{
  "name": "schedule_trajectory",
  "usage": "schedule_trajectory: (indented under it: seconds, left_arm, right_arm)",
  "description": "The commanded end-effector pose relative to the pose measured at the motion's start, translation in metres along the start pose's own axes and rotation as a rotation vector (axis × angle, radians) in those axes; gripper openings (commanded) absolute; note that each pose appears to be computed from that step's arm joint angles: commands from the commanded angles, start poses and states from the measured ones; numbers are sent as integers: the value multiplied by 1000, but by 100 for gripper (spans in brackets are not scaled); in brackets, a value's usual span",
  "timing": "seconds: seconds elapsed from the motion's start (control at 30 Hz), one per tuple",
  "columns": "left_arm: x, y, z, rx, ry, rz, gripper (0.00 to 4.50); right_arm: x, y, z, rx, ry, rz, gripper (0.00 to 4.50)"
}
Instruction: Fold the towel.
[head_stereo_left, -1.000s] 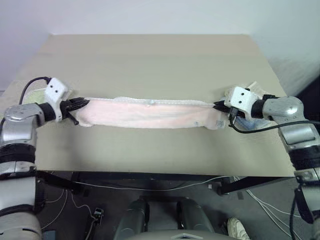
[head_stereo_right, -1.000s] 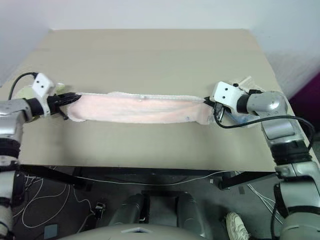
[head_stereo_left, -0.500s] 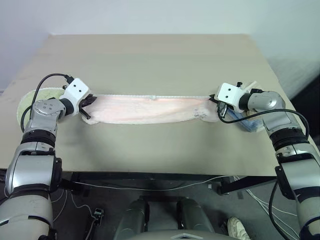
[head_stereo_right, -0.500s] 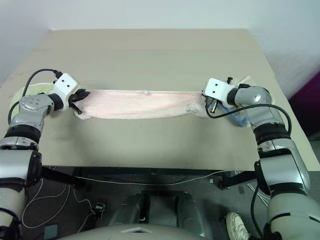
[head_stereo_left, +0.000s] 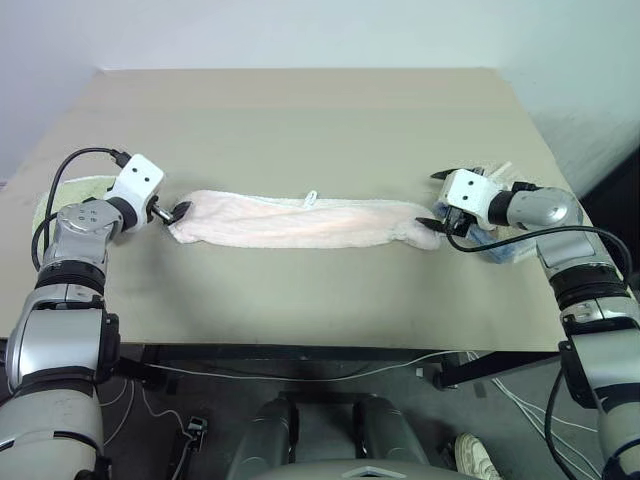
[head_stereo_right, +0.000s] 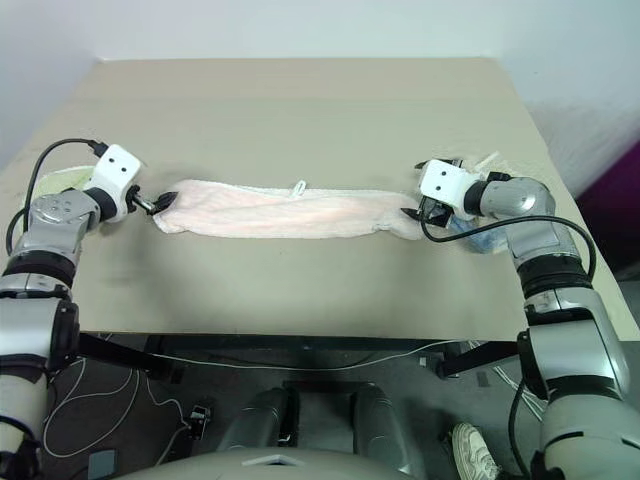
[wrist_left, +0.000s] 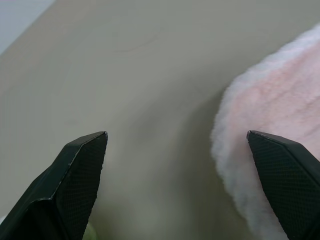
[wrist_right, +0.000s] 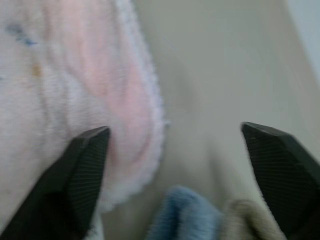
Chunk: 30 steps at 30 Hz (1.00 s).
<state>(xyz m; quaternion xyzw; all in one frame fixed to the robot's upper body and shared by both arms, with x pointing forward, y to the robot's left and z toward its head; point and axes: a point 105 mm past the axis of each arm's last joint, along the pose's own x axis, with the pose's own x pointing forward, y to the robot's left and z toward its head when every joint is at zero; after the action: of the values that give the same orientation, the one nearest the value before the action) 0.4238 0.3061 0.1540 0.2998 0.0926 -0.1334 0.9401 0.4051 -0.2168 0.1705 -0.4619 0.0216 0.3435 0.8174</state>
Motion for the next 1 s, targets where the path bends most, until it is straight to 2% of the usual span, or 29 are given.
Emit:
schedule_trajectory:
  seconds: [0.03,0.17,0.27,0.33,0.47,0.6,0.73,0.8,1.0]
  left_arm:
    - [-9,24,13,-55,-66,86,450]
    - [-21,38,27,-143,-176,99,450]
    - [-29,41,40,-208,-279,71,450]
    - [-32,39,44,-225,-313,43,450]
    - [-37,13,56,-221,-399,-123,450]
    - [-39,-9,61,-194,-424,-224,450]
    - [-39,-27,67,-205,-443,-302,450]
    - [-43,-43,71,-192,-462,-391,450]
    - [-56,-75,73,-224,-469,-572,450]
  right_arm:
    - [-22,-22,16,-36,-62,-104,449]
    - [-51,-24,31,154,-171,-148,449]
    - [-61,1,34,455,-241,-106,449]
    - [-64,15,37,587,-252,-73,449]
    - [-64,48,50,966,-288,3,449]
    - [-62,68,45,1359,-259,21,449]
    - [-53,91,47,1578,-206,50,449]
    - [-44,97,40,1710,-167,7,449]
    - [-31,94,36,1987,-164,-97,449]
